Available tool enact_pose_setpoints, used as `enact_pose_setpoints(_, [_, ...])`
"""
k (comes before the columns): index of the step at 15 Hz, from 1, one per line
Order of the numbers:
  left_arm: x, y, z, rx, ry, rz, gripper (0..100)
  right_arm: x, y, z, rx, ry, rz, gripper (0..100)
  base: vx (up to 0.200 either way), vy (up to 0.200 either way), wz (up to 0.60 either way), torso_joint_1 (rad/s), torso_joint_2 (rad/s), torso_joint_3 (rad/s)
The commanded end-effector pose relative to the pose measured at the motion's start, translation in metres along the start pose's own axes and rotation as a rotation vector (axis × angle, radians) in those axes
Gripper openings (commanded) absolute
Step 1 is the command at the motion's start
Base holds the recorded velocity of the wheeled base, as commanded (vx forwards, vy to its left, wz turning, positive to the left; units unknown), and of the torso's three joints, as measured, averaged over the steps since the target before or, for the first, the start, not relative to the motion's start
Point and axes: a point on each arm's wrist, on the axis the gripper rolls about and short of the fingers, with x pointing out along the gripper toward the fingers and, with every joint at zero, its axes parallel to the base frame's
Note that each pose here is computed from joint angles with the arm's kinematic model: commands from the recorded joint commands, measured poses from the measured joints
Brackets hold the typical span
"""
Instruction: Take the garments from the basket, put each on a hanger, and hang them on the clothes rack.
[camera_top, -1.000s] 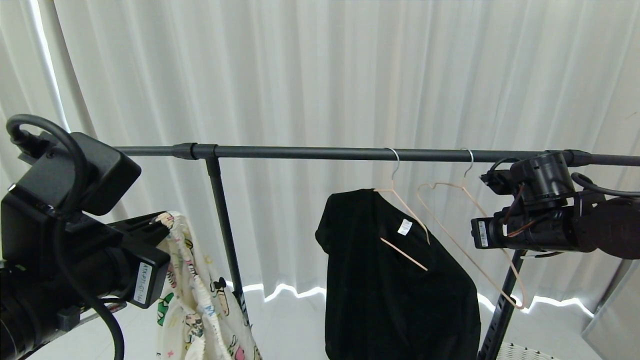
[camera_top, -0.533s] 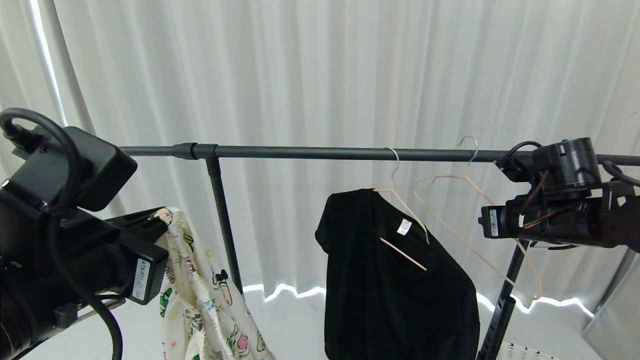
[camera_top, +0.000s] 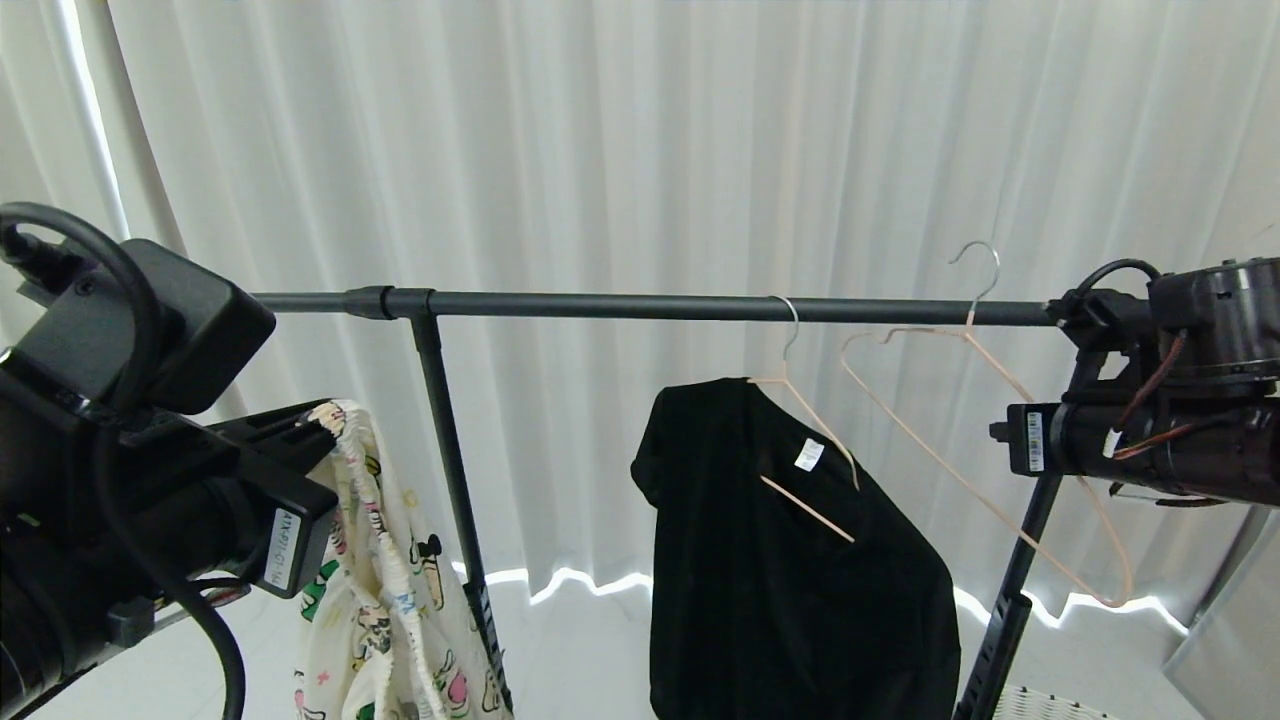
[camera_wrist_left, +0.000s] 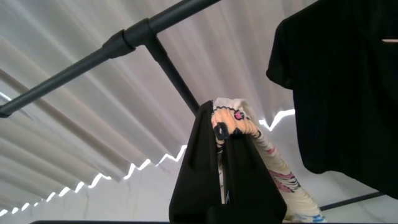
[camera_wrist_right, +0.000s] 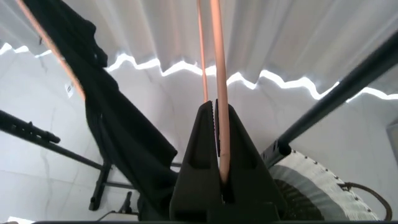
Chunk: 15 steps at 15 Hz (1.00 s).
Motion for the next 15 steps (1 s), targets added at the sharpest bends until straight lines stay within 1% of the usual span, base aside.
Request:
enact_pose_setpoints(1, [0.000, 0.000, 0.000, 0.003, -0.001, 0.000, 0, -0.025, -0.003, -0.001, 0.004, -0.050, 0.010, 0, -0.200, 0.000, 0.00, 0.002, 0.01, 0.007])
enact_pose_setpoints(4, [0.000, 0.000, 0.001, 0.002, -0.003, 0.001, 0, -0.044, -0.007, -0.008, -0.003, -0.075, 0.016, 0, -0.200, 0.000, 0.00, 0.006, 0.01, 0.001])
enact_pose_setpoints(6, [0.000, 0.000, 0.001, 0.002, -0.003, 0.001, 0, -0.055, -0.010, -0.016, -0.034, -0.078, 0.016, 0, -0.200, 0.000, 0.00, -0.005, 0.00, 0.005])
enact_pose_setpoints(9, [0.000, 0.000, 0.001, 0.002, -0.002, 0.001, 0, -0.071, -0.013, -0.026, -0.101, -0.095, 0.021, 0, -0.200, 0.000, 0.00, -0.002, 0.00, 0.002])
enact_pose_setpoints(11, [0.000, 0.000, 0.000, 0.003, -0.001, 0.000, 0, -0.079, -0.012, -0.029, -0.110, -0.109, 0.034, 0, -0.200, 0.000, 0.00, 0.000, 0.00, 0.002])
enact_pose_setpoints(15, [0.001, -0.001, -0.001, 0.006, 0.006, -0.002, 0, -0.103, -0.013, -0.038, -0.119, -0.166, 0.069, 0, -0.200, 0.000, 0.00, -0.001, 0.00, 0.001])
